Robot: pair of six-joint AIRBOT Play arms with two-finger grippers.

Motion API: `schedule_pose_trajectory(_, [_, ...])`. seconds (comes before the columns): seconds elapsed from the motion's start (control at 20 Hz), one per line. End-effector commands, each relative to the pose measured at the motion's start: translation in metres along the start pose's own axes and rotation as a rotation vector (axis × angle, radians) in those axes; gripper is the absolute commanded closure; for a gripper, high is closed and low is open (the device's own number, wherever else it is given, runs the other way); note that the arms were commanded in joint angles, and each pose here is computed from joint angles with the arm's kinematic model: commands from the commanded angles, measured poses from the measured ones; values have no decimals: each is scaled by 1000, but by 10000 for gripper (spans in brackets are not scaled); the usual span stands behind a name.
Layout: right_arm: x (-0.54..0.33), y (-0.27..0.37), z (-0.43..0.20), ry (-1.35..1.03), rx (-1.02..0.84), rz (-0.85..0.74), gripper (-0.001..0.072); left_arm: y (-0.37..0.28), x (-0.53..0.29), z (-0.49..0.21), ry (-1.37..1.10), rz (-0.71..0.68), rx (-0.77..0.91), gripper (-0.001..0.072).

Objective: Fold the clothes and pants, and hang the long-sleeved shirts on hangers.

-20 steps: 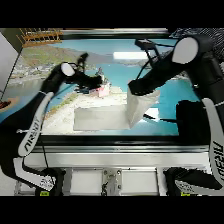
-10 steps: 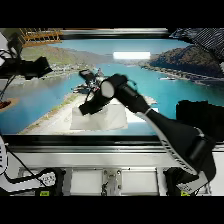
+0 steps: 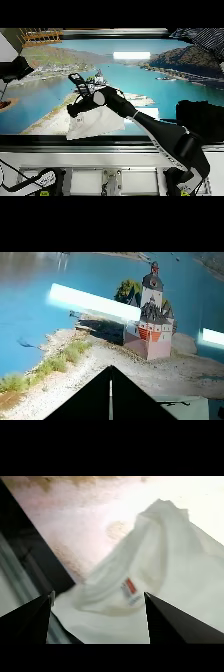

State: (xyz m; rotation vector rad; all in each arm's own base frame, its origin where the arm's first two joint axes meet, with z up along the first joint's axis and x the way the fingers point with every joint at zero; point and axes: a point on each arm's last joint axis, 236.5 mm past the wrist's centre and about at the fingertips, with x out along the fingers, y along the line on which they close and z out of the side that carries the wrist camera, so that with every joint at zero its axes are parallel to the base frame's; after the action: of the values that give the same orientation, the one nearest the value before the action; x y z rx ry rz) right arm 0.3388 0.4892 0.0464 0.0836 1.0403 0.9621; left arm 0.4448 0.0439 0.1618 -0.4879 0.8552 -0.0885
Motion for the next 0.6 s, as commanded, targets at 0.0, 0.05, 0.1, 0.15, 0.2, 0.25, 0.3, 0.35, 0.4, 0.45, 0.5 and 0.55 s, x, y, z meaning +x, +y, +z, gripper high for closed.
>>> schedule_pose_trajectory(0.0, [-49,-83,-36,99,3,-203,108,8,3,-29,18,11,-20,703])
schedule_pose_trajectory(0.05, [-64,-112,-58,138,51,-246,108,10,8,-47,46,12,-30,703])
schedule_pose_trajectory(0.1, [-78,-137,-80,171,110,-276,107,11,13,-67,78,12,-24,703])
schedule_pose_trajectory(0.15, [-92,-163,-105,207,177,-305,107,10,18,-85,108,8,-20,703])
schedule_pose_trajectory(0.2, [-102,-185,-128,229,255,-321,106,8,24,-104,139,1,-9,703])
schedule_pose_trajectory(0.25, [-108,-200,-147,241,339,-321,106,5,29,-121,164,-4,-4,703])
schedule_pose_trajectory(0.3, [-109,-209,-164,248,415,-287,106,1,35,-136,183,-9,1,703])
schedule_pose_trajectory(0.35, [-105,-214,-173,237,475,-239,106,-1,40,-148,198,-14,7,703])
schedule_pose_trajectory(0.4, [-99,-214,-176,206,531,-176,105,-5,45,-160,213,-19,16,703])
schedule_pose_trajectory(0.45, [-91,-216,-175,170,576,-129,106,-8,48,-169,223,-24,23,703])
schedule_pose_trajectory(0.5, [-82,-217,-174,147,604,-100,106,-12,52,-178,240,-29,32,703])
schedule_pose_trajectory(0.55, [-73,-216,-172,131,617,-71,106,-15,54,-185,256,-36,42,703])
